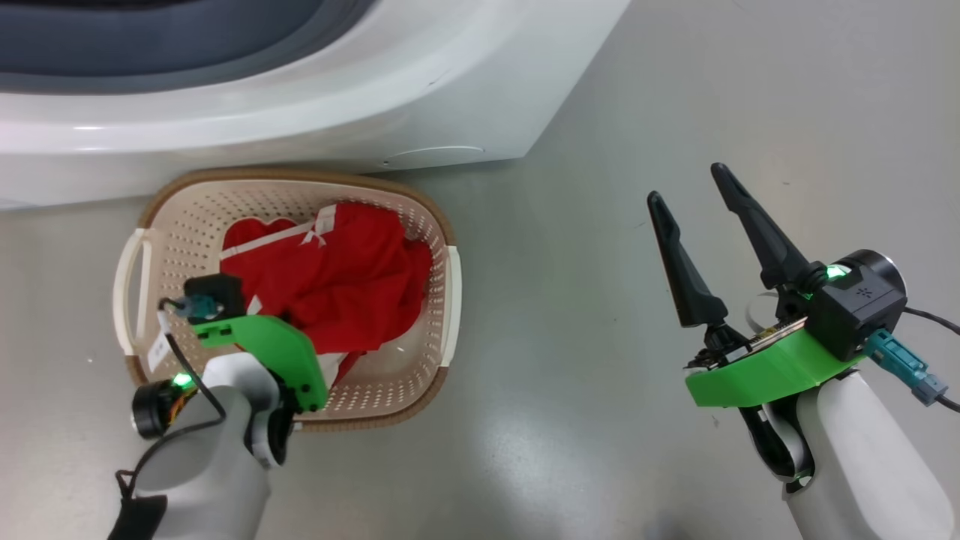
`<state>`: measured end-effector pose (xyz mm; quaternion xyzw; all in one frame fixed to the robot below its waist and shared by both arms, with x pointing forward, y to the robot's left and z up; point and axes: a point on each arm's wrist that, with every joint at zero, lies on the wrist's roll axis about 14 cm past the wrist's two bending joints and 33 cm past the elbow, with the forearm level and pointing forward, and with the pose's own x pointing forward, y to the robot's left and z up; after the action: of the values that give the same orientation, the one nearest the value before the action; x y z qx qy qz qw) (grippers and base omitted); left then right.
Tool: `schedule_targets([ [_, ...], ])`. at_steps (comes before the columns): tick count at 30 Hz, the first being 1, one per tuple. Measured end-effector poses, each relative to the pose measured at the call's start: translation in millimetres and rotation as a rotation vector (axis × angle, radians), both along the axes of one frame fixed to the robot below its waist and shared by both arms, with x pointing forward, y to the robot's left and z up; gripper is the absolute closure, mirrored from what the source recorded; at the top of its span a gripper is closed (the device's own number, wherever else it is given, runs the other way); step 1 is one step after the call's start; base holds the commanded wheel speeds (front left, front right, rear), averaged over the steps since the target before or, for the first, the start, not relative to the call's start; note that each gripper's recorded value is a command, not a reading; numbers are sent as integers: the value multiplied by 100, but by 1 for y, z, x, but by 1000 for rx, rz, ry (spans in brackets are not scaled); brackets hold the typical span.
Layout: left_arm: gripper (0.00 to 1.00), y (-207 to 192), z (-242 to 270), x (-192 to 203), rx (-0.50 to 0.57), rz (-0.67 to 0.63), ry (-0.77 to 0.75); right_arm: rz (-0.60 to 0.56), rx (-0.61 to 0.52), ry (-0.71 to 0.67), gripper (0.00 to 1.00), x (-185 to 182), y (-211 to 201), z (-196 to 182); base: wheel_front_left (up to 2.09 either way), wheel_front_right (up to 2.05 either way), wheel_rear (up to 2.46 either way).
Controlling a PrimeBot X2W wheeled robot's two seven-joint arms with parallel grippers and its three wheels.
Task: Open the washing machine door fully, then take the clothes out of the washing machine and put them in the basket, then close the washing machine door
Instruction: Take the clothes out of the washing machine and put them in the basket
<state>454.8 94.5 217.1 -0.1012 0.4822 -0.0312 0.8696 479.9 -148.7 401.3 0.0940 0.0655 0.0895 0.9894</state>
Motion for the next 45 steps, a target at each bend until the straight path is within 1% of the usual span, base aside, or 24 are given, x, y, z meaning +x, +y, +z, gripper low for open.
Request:
schedule_targets([
  [7, 100, 2, -16, -10, -1, 10, 82, -8, 6, 13, 0, -5, 0, -2, 0, 0, 0],
  [12, 100, -2, -16, -6, -14, -1, 74, -21, 6, 17, 0, -6, -3, -2, 0, 0, 0],
  [13, 92, -5, -15, -5, -32, 0, 71, -22, 6, 15, 0, -6, -4, -2, 0, 0, 0],
  [14, 66, -7, -14, -6, -49, 7, 74, -22, 6, 14, 0, -6, -4, -1, 0, 0, 0],
  [16, 0, -12, -12, -7, -67, 3, 72, -23, 6, 11, 0, -6, -4, 0, 0, 0, 0],
  [23, 0, -11, 14, 16, -104, 38, -69, -9, 17, -13, 0, -3, 2, 10, 0, 0, 0],
  [29, 0, -11, 43, 32, -124, 34, -224, -7, 22, -40, 0, -2, 4, 21, 0, 0, 0],
  [35, 0, -21, 89, 54, -207, 42, -391, 5, 28, -78, 0, -3, 9, 38, 0, 0, 0],
  [40, 0, -31, 128, 58, -263, 28, -514, -2, 23, -81, 0, -14, 7, 44, 0, 0, 0],
  [43, 0, -29, 158, 60, -260, 27, -617, -21, 13, -89, 0, -20, 0, 50, 0, 0, 0],
  [45, 0, -22, 174, 56, -231, 21, -678, -29, 11, -94, 0, -24, -2, 54, 0, 0, 0],
])
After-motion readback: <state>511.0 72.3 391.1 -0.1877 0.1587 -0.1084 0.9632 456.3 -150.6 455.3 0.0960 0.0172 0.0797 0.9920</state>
